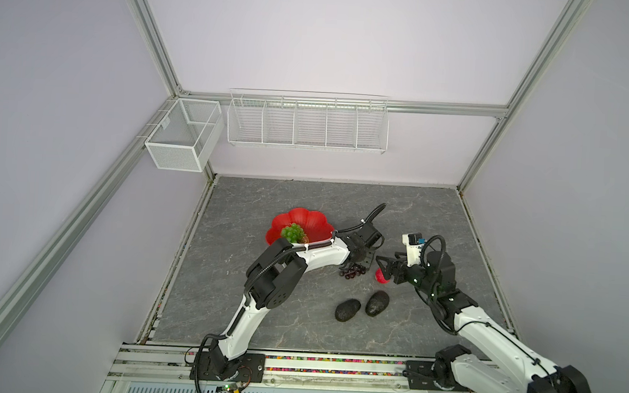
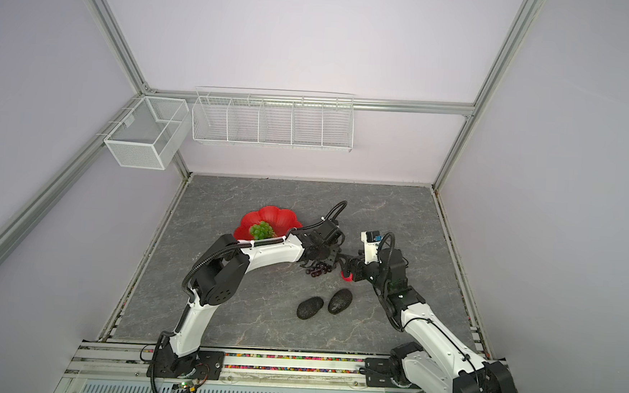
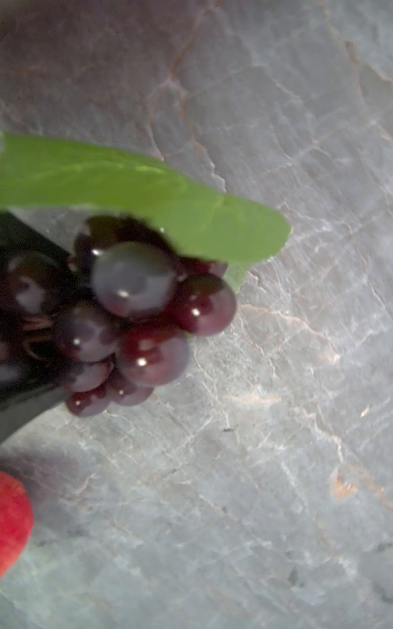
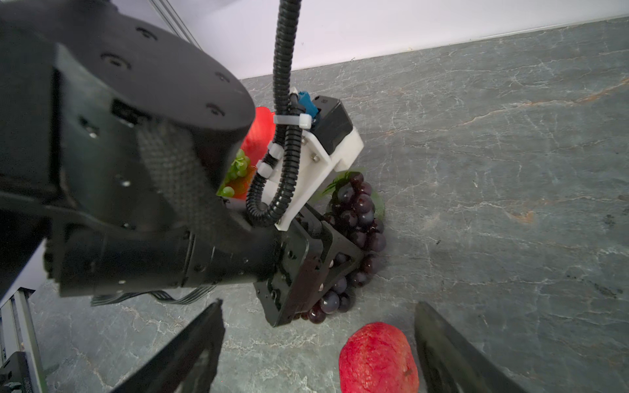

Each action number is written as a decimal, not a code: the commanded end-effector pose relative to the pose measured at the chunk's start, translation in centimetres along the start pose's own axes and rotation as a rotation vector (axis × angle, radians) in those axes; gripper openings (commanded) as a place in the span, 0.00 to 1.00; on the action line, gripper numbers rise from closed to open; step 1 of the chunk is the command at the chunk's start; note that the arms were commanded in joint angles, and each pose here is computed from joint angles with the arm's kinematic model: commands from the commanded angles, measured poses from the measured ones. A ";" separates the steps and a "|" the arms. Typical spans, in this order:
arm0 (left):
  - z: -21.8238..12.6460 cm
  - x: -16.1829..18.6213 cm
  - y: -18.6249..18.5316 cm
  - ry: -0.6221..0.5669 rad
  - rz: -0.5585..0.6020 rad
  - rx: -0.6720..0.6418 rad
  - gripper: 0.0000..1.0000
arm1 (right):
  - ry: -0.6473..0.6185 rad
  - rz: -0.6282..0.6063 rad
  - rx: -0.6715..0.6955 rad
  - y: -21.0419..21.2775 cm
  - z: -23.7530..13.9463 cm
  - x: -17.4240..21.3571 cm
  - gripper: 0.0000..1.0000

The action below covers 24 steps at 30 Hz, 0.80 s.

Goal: Place and organize the fake fruits in the fruit bowl
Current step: 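Move the left gripper to the purple grapes and grasp them, then carry the purple grapes into the red bowl beside the green grapes and release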

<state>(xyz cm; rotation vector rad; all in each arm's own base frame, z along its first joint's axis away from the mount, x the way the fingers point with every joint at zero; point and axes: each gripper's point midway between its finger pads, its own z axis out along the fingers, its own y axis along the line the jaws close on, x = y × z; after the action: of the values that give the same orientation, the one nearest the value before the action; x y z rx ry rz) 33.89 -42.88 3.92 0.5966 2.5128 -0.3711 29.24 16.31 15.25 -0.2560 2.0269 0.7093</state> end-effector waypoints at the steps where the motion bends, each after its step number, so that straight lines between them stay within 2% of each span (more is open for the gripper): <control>1: -0.9 0.1 0.8 0.002 -0.003 -0.002 0.37 | 0.001 0.002 0.006 -0.2 -0.1 0.1 0.89; 7: -3.2 -1.8 0.9 -0.061 -0.035 0.048 0.28 | -0.001 0.000 0.004 -0.1 -0.1 0.0 0.88; 17: -7.5 -3.9 2.4 -0.158 -0.075 0.087 0.25 | 0.005 -0.008 -0.015 0.2 0.0 0.1 0.88; 24: -12.4 -5.8 5.6 -0.250 -0.142 0.054 0.25 | -0.022 -0.051 -0.175 3.3 -0.2 -0.4 0.88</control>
<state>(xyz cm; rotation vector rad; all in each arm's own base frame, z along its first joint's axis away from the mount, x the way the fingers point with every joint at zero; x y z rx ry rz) 34.88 -36.58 13.79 0.4331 2.3751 -0.5196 28.61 17.43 15.56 -0.3134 2.0132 0.7803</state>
